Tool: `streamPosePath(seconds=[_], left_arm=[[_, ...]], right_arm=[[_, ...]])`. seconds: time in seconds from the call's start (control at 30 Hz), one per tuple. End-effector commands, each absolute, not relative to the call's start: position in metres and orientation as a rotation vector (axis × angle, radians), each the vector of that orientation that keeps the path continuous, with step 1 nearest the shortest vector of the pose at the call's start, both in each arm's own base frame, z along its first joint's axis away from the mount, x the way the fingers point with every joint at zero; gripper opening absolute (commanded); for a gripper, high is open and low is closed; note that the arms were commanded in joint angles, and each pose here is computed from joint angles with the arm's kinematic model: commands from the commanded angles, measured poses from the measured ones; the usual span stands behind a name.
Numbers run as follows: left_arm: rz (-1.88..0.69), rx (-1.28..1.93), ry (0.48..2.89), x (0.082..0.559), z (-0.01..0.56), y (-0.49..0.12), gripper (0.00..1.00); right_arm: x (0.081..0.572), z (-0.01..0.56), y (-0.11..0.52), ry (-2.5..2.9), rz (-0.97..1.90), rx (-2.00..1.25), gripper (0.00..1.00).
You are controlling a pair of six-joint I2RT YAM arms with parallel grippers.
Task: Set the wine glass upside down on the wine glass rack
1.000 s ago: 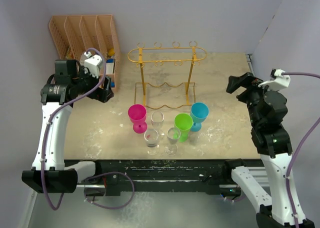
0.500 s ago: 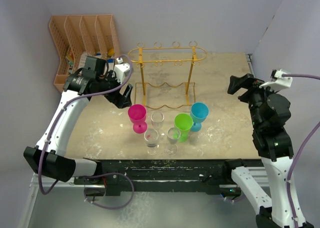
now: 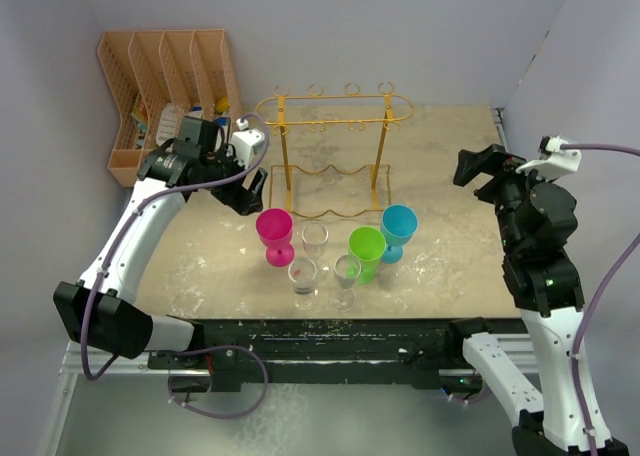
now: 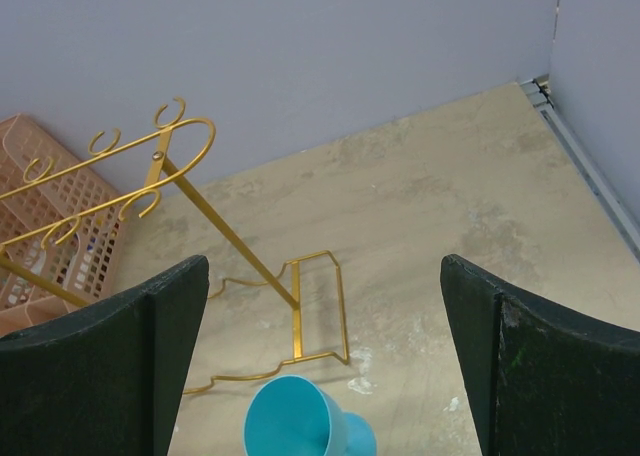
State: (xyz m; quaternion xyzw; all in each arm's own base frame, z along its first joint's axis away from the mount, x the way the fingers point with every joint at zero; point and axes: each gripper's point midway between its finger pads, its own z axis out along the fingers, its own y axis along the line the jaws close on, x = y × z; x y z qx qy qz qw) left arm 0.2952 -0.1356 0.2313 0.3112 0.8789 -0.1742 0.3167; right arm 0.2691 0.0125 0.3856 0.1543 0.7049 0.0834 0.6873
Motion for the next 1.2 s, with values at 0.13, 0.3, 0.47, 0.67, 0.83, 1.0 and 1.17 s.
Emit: streamPosePath(seconds=[0.13, 0.3, 0.47, 0.67, 0.83, 1.0, 1.17], left_arm=[[-0.487, 0.788, 2.310, 0.304, 0.215, -0.143, 0.74], [-0.492, 0.793, 2.357, 0.303, 0.195, -0.144, 0.70], [-0.489, 0.800, 2.392, 0.302, 0.179, -0.143, 0.64], [-0.506, 0.810, 2.427, 0.301, 0.165, -0.145, 0.55], [-0.494, 0.818, 2.438, 0.295, 0.162, -0.144, 0.37], [-0.388, 0.809, 2.451, 0.286, 0.176, -0.128, 0.00], [-0.238, 0.810, 2.272, 0.266, 0.255, -0.104, 0.00]], right_arm=[[0.272, 0.404, 0.014, 1.508, 0.218, 0.359, 0.99], [0.265, 0.403, 0.011, 1.507, 0.211, 0.367, 0.99], [0.260, 0.407, 0.010, 1.497, 0.213, 0.366, 0.99], [0.255, 0.408, 0.016, 1.482, 0.264, 0.366, 0.99], [0.251, 0.415, 0.018, 1.450, 0.291, 0.361, 1.00], [0.251, 0.419, 0.018, 1.445, 0.302, 0.370, 1.00], [0.250, 0.425, 0.022, 1.446, 0.326, 0.360, 1.00]])
